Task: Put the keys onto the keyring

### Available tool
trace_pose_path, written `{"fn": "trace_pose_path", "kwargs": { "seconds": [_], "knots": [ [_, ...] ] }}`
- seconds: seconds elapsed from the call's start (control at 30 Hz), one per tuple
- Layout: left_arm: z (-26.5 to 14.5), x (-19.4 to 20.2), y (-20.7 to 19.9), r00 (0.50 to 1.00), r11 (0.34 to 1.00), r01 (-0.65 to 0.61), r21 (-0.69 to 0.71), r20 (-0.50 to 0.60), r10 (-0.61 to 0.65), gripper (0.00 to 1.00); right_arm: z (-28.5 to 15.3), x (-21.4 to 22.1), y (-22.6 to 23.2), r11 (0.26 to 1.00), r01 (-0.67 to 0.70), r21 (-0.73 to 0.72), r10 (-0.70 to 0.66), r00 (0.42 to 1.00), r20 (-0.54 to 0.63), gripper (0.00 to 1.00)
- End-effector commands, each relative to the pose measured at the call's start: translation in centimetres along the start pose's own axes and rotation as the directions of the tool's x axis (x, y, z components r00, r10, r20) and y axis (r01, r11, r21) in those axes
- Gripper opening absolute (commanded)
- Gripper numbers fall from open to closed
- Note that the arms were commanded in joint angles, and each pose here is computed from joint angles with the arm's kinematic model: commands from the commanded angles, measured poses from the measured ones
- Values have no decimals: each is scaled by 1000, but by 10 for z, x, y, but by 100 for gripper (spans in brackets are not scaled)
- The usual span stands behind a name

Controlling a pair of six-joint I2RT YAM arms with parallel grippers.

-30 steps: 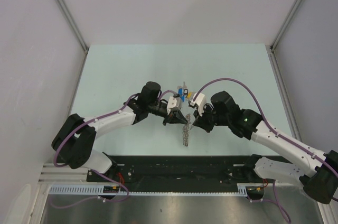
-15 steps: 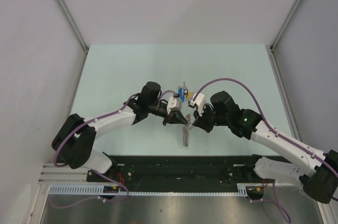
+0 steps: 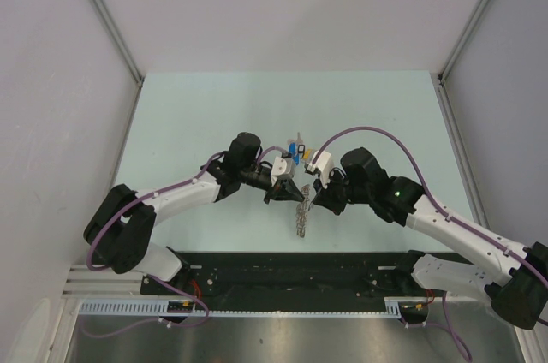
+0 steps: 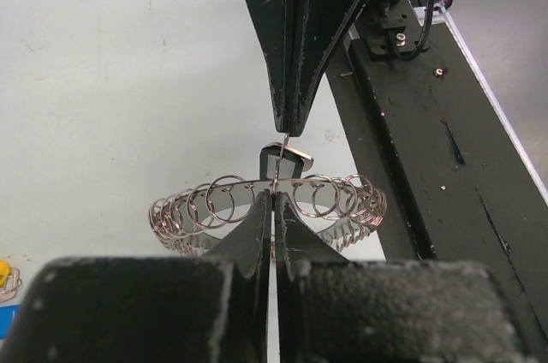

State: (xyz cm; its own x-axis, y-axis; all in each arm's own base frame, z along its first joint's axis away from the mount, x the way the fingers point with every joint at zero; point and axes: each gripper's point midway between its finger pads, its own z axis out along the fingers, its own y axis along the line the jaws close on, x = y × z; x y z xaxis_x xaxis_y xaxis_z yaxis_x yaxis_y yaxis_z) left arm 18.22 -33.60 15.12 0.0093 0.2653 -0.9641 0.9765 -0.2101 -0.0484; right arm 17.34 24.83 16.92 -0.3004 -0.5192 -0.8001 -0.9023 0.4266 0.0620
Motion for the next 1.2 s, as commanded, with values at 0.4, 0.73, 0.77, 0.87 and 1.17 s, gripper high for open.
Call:
{"fn": "trace_pose_path", "kwargs": {
  "seconds": [0.4,0.73,0.77,0.87,1.17],
  "knots": [
    [1,-18,5,997,997,-71,7,24,71,0,-4,-15,-3,1000,0,19,-1,999,48,0],
    [1,-17,6,997,998,-69,4,22,69,0,-4,-15,-3,1000,0,19,-1,999,48,0],
    [1,-18,5,997,997,-72,5,24,72,0,-4,-15,-3,1000,1,16,-2,999,48,0],
    [1,-18,5,997,997,-72,5,24,72,0,-3,-14,-2,1000,-2,11,1,999,46,0],
    [1,-19,4,997,997,-75,11,28,75,0,0,-15,0,1000,-1,-6,2,999,47,0]
  ]
}}
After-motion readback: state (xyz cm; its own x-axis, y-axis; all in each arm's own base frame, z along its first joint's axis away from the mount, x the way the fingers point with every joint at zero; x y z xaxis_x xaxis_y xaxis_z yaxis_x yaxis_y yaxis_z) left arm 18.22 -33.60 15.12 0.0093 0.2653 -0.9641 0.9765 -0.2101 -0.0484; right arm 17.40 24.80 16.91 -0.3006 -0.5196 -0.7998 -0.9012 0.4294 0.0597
